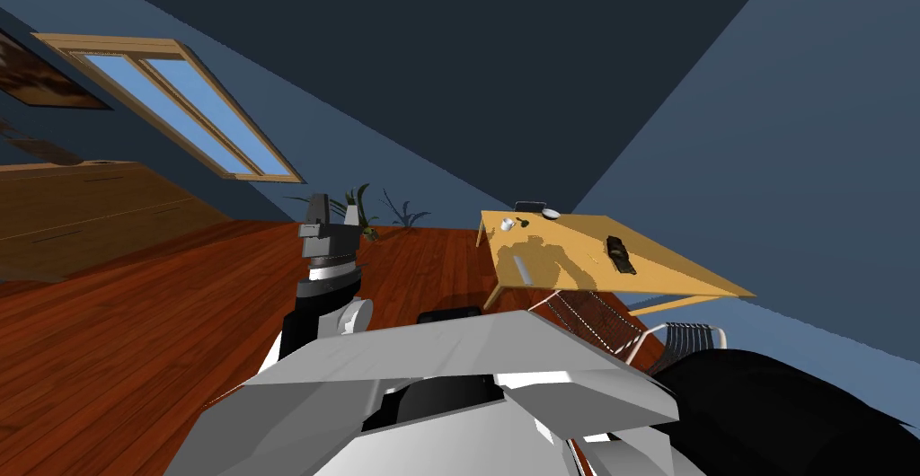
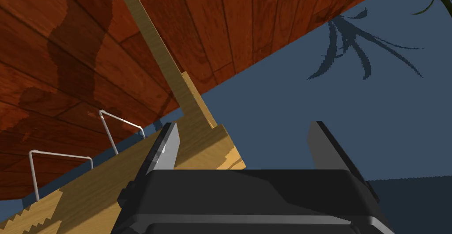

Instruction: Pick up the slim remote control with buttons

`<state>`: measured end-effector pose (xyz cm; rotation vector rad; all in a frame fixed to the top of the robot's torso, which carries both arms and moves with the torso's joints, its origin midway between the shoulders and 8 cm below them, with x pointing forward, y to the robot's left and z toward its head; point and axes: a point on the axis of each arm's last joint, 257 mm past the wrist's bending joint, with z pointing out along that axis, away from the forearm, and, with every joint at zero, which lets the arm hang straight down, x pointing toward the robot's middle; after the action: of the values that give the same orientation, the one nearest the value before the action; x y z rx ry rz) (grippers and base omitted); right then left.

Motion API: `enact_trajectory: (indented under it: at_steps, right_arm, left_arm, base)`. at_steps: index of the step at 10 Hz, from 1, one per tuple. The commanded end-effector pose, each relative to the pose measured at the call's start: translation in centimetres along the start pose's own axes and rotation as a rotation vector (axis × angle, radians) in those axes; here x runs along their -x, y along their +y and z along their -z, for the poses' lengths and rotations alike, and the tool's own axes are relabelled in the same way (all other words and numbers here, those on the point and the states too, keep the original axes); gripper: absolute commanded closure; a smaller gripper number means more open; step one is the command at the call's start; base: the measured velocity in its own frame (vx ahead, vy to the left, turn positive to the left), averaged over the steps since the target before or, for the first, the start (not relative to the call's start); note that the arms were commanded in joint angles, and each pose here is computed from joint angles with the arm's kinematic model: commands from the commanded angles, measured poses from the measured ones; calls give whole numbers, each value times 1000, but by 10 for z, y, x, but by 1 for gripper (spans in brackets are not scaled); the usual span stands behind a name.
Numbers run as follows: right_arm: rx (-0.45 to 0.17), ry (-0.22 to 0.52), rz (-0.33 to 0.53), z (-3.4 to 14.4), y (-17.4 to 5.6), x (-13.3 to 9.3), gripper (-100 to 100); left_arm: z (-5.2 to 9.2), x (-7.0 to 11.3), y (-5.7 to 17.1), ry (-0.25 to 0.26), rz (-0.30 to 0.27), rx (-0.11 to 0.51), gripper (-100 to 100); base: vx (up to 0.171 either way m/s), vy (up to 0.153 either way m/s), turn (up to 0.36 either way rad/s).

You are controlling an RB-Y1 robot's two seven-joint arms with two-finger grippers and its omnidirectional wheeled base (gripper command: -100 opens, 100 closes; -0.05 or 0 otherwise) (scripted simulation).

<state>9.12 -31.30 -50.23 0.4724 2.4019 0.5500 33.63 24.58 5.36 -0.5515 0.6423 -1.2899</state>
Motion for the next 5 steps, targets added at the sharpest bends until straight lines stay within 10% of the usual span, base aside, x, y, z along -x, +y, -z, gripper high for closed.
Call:
enact_trajectory:
  at_steps: [1,5]
  right_arm:
    - [-58,80,42,17,-31,-25,-100]
    - [-151,209,107,57,-83,-64,-100]
  left_arm:
    - [0,0,0,0,0,0,0]
    - [0,0,0,0,0,0,0]
  base:
    - [111,70,13]
    - [96,40,11]
